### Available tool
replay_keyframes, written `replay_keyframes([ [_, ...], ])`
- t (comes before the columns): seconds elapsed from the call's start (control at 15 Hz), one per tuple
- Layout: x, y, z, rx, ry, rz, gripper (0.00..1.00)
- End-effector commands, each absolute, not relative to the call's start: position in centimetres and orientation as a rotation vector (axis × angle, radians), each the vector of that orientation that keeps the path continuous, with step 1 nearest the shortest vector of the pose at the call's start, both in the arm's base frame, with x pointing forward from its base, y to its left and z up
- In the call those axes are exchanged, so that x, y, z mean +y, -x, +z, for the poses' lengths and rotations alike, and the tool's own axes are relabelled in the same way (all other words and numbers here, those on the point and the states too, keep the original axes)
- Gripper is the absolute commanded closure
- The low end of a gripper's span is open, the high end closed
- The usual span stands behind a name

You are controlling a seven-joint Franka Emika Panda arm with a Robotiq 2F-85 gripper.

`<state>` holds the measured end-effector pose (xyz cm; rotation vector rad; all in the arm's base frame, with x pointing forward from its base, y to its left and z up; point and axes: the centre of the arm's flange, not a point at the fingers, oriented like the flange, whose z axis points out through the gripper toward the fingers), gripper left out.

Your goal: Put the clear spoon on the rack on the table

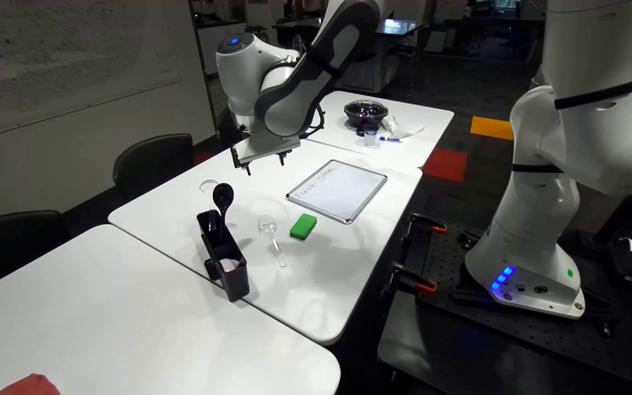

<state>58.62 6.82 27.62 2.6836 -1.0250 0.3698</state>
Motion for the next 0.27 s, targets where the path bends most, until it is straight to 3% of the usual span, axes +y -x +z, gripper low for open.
replay_keyframes([
  [0.0, 7.4, -53.8, 33.1, -1.042, -2.635, 0.458, 0.00],
  [0.2, 7.7, -52.3, 35.0, -1.032, -2.625, 0.505, 0.00],
])
